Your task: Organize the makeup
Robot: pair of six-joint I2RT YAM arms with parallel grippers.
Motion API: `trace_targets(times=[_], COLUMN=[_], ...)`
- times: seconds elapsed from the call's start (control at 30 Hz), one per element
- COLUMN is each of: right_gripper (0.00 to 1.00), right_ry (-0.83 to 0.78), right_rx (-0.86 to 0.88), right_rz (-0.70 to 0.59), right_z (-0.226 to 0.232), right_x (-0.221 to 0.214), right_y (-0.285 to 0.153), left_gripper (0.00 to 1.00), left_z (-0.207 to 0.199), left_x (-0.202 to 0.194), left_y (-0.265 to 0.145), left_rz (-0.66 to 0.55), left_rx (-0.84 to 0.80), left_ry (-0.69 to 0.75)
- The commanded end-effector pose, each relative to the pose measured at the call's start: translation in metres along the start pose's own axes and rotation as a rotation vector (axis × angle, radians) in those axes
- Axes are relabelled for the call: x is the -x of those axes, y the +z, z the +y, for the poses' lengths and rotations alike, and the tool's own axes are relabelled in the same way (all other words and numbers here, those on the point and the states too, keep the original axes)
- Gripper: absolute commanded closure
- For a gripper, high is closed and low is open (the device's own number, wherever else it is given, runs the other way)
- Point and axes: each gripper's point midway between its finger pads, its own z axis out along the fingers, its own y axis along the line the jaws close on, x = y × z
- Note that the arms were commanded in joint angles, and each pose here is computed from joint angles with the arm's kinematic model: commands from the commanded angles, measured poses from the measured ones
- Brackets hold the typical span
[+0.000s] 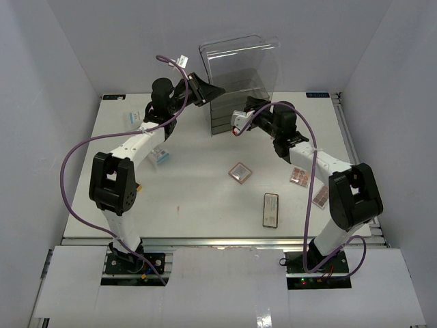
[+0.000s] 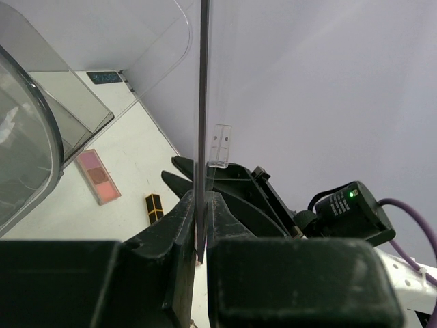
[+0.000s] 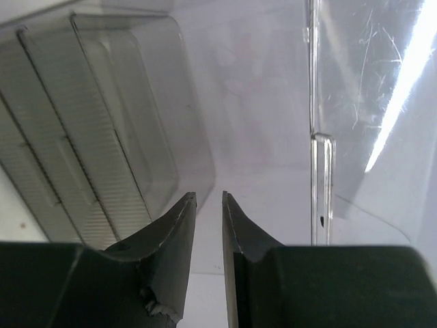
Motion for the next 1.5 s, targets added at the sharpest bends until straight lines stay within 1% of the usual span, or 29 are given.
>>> trace_targets(times=[0.0, 0.1, 0.23, 0.33, 0.43, 0.67, 0.73, 0.83, 0.93, 1.0, 1.03, 1.13, 1.3, 1.47], right_gripper=[0.71, 0.71, 0.7, 0.71, 0.71, 0.72, 0.72, 0.73, 0.73, 0.73, 0.73, 0.74, 0.74, 0.75], right_ry=[-0.201, -0.231, -0.275, -0.309, -0.329, -0.314, -0.313, -0.31, -0.303, -0.302, -0.301, -0.3, -0.29, -0.274], right_rx=[-0.226, -0.256, -0.328, -0.41, -0.453, -0.468, -0.472, -0.471, -0.465, -0.468, -0.466, -0.47, -0.483, -0.474], right_rz=[0.048, 0.051, 0.052, 0.051, 0.051, 0.052, 0.053, 0.053, 0.058, 0.058, 0.057, 0.061, 0.063, 0.068], right_z=[-0.044, -0.047, -0.061, -0.077, -0.086, -0.095, -0.098, -0.1, -0.101, -0.103, -0.103, -0.104, -0.113, -0.117], right_x=[0.002, 0.005, 0.008, 0.012, 0.014, 0.017, 0.017, 0.017, 0.015, 0.014, 0.015, 0.013, 0.011, 0.009], right_y=[-0.013, -0.019, -0.027, -0.032, -0.033, -0.036, -0.037, -0.035, -0.032, -0.03, -0.029, -0.028, -0.028, -0.029], left_gripper=[0.9, 0.89, 0.85, 0.83, 0.82, 0.8, 0.76, 0.68, 0.53, 0.46, 0.41, 0.31, 0.24, 0.22], left_z=[-0.041, -0.04, -0.036, -0.035, -0.035, -0.033, -0.033, -0.034, -0.034, -0.036, -0.038, -0.042, -0.054, -0.063], left_x=[0.044, 0.044, 0.041, 0.039, 0.038, 0.041, 0.042, 0.042, 0.043, 0.043, 0.045, 0.048, 0.056, 0.052], left_y=[-0.016, -0.017, -0.018, -0.02, -0.022, -0.025, -0.026, -0.028, -0.03, -0.031, -0.032, -0.034, -0.047, -0.083], left_rz=[-0.114, -0.115, -0.113, -0.114, -0.112, -0.114, -0.114, -0.117, -0.119, -0.12, -0.124, -0.129, -0.147, -0.149], left_rx=[-0.045, -0.039, -0.029, -0.023, -0.019, -0.012, -0.012, -0.01, -0.007, -0.008, -0.011, -0.013, -0.02, 0.029], left_ry=[0.075, 0.072, 0.064, 0.057, 0.054, 0.057, 0.057, 0.055, 0.055, 0.056, 0.059, 0.065, 0.109, 0.203])
